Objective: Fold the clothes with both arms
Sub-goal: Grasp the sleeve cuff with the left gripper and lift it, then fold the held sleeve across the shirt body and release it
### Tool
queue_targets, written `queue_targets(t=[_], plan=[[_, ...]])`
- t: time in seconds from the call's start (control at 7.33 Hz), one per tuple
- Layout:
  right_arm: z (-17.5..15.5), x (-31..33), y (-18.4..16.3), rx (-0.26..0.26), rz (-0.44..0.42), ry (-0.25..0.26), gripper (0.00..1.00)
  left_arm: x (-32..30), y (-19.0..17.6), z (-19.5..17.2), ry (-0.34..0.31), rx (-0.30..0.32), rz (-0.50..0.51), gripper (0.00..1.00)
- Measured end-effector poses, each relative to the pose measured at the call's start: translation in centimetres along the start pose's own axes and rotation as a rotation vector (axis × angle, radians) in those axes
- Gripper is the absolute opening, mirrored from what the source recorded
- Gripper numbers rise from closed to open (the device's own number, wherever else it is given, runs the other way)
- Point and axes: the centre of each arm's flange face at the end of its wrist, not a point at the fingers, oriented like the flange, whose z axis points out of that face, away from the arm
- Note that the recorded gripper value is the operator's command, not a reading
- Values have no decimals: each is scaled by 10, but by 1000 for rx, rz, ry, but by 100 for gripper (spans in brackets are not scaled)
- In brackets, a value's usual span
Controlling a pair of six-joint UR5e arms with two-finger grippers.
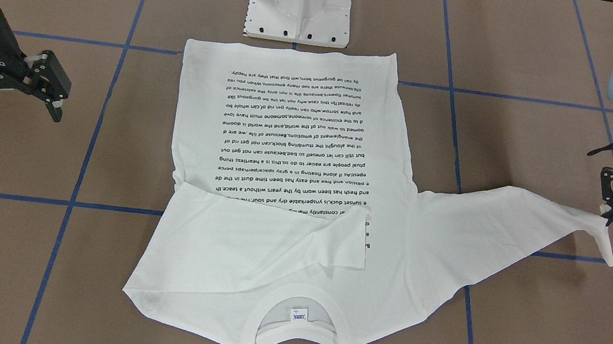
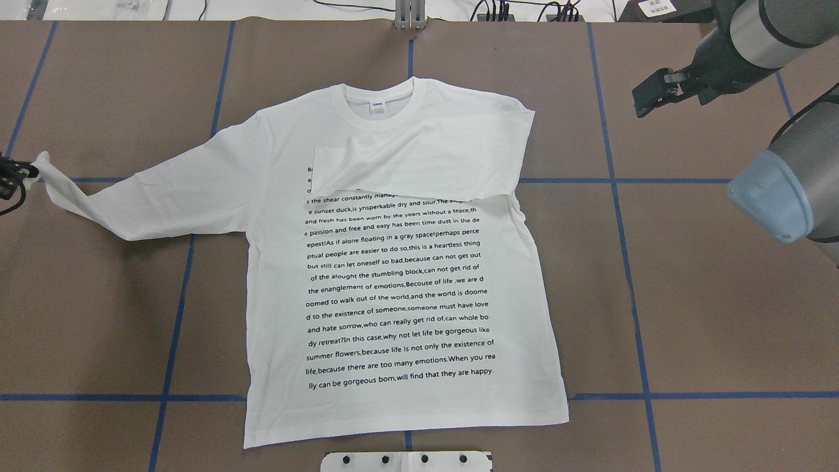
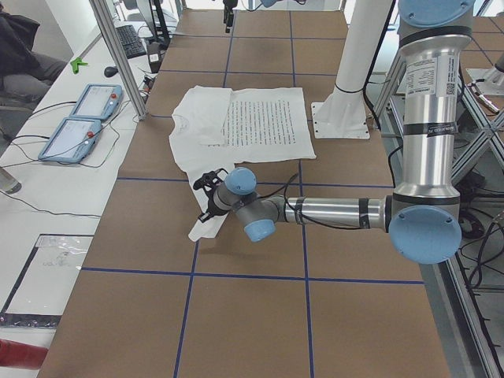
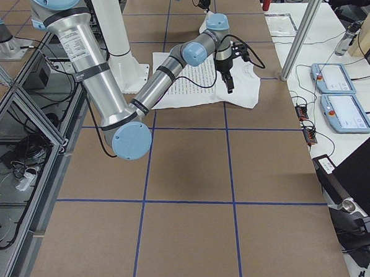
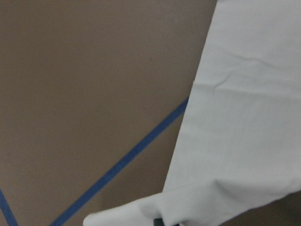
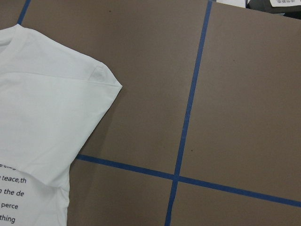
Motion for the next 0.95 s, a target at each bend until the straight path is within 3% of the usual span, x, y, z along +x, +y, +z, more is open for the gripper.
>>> queue_targets(t=[0.27, 0.55, 0.95], plan=[[0, 1, 1, -1, 2, 1, 100, 12, -94, 4, 20, 41, -90, 0], [1, 2, 1, -3, 5, 2, 100, 39, -198, 1, 47, 74, -254, 0], [2, 3, 1, -6, 7, 3, 100, 150, -319, 8, 180, 104, -522, 0]])
